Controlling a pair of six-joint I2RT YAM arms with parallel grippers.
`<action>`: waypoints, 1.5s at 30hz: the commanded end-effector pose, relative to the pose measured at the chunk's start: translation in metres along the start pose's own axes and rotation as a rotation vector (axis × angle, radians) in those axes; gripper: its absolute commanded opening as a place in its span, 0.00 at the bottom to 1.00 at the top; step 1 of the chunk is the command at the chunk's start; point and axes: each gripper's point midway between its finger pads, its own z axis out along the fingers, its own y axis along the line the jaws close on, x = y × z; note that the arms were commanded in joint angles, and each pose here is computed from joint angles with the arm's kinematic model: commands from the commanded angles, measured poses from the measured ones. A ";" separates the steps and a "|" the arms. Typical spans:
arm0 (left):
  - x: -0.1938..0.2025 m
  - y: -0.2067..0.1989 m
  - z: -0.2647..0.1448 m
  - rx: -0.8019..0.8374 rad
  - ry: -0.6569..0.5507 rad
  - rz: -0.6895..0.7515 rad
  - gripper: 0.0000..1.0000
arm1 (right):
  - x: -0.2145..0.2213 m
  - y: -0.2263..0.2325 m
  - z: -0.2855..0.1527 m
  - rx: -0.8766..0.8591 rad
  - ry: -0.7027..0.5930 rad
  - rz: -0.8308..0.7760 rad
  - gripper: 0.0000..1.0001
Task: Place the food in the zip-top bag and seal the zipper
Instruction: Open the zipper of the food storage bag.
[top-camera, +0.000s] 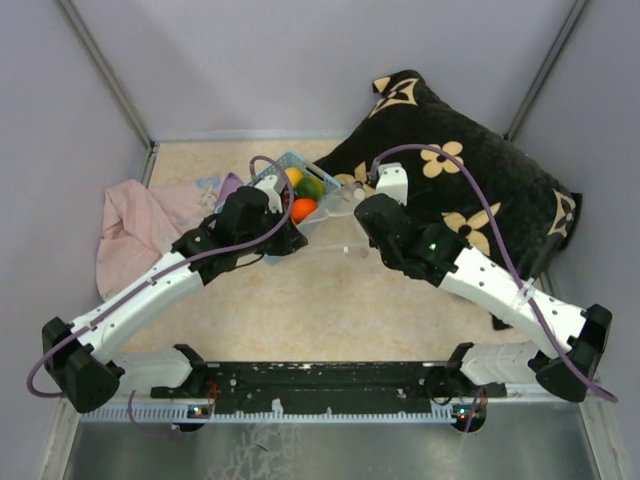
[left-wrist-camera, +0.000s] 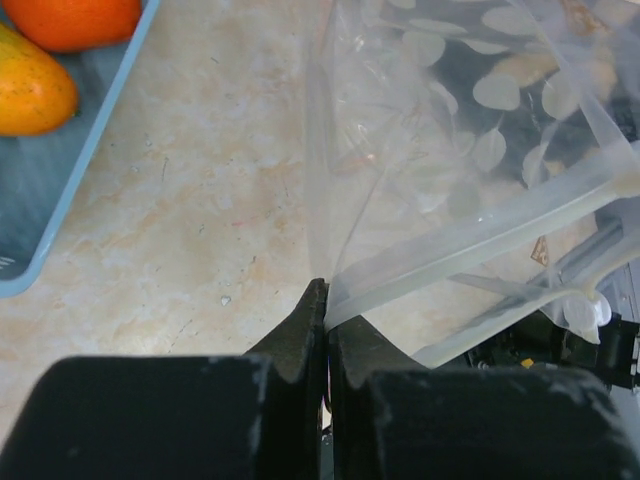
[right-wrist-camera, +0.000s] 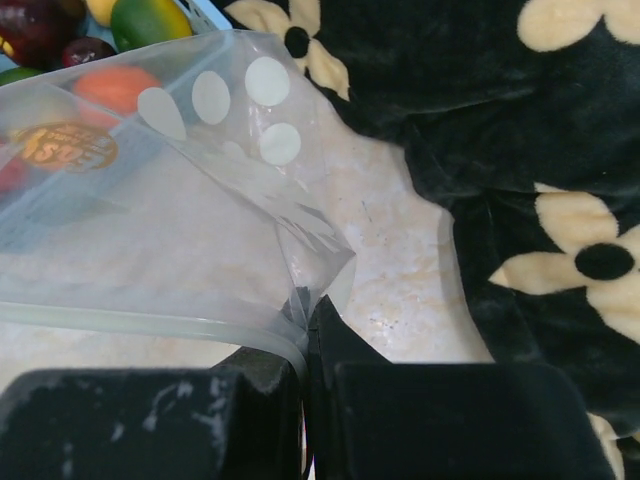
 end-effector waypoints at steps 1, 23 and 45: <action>-0.003 -0.004 0.003 0.034 0.009 0.050 0.07 | -0.015 -0.031 -0.007 0.083 -0.034 -0.049 0.00; -0.059 0.007 -0.001 0.038 -0.276 0.060 0.99 | -0.002 -0.017 0.014 0.102 0.064 -0.224 0.00; -0.081 0.111 0.012 -0.502 -0.238 0.162 1.00 | 0.015 -0.001 0.030 0.084 0.116 -0.215 0.00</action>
